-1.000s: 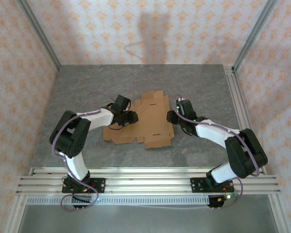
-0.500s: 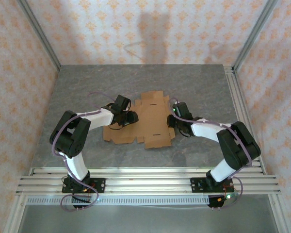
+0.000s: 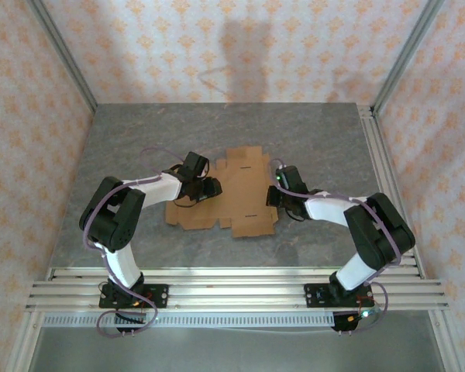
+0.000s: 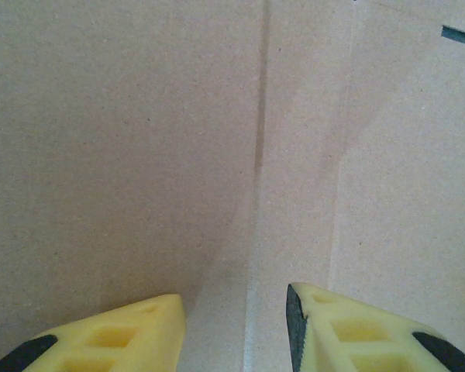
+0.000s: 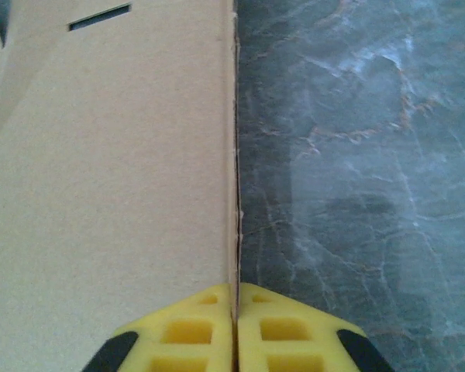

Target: Fold the paper box

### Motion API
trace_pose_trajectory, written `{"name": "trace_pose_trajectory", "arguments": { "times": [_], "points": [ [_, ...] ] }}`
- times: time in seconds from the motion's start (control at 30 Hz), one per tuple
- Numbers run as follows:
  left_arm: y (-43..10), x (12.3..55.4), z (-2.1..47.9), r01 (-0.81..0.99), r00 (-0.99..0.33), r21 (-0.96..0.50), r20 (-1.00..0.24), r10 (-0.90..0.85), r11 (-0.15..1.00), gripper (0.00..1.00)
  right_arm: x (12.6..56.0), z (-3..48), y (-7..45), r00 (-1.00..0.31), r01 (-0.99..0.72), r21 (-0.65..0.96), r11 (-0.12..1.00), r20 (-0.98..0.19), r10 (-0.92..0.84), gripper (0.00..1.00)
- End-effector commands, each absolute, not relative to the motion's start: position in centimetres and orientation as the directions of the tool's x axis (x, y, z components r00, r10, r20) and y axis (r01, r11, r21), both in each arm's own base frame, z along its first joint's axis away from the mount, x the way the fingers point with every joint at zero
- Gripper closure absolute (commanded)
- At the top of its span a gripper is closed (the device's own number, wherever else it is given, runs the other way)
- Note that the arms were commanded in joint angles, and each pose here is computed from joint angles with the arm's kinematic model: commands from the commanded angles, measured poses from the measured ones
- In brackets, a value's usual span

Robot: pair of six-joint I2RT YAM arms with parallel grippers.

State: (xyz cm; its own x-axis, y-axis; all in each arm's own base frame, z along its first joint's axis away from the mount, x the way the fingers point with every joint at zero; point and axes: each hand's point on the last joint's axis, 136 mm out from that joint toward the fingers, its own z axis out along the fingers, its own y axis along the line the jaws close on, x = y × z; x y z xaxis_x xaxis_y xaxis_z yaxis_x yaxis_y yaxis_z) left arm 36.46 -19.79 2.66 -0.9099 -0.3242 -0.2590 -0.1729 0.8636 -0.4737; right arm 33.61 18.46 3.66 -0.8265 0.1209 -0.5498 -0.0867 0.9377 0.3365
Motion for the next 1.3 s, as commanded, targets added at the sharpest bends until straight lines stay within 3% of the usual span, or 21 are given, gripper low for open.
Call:
{"name": "trace_pose_trajectory", "arguments": {
  "times": [0.0, 0.3, 0.57, 1.03, 1.27],
  "points": [
    [-19.3, 34.4, 0.3, -0.195, -0.935, -0.416, -0.193, -0.296, 0.888, 0.58, 33.8, 4.0, 18.3, -0.815, -0.086, 0.337, 0.938, -0.565, 0.129, 1.0],
    [-18.8, 34.5, 1.8, -0.202, -0.916, -0.423, -0.237, -0.323, 0.884, 0.55, 33.9, 4.7, 17.8, -0.801, -0.12, 0.281, 0.952, -0.594, 0.074, 1.0],
    [-16.7, 35.4, 7.2, -0.169, -0.879, -0.359, -0.367, -0.305, 0.918, 0.41, 34.1, 6.0, 17.6, -0.794, -0.241, 0.132, 0.962, -0.597, -0.117, 1.0],
    [-17.9, 40.0, 12.8, -0.096, -0.852, -0.401, -0.44, -0.283, 0.911, 0.17, 34.9, 7.9, 20.5, -0.62, -0.381, -0.166, 0.909, -0.684, -0.385, 1.0],
    [-21.2, 43.9, 16.0, -0.04, -0.867, -0.455, -0.426, -0.257, 0.89, 0.12, 35.4, 9.1, 21.6, -0.512, -0.37, -0.327, 0.87, -0.71, -0.484, 1.0]
  ]
}}
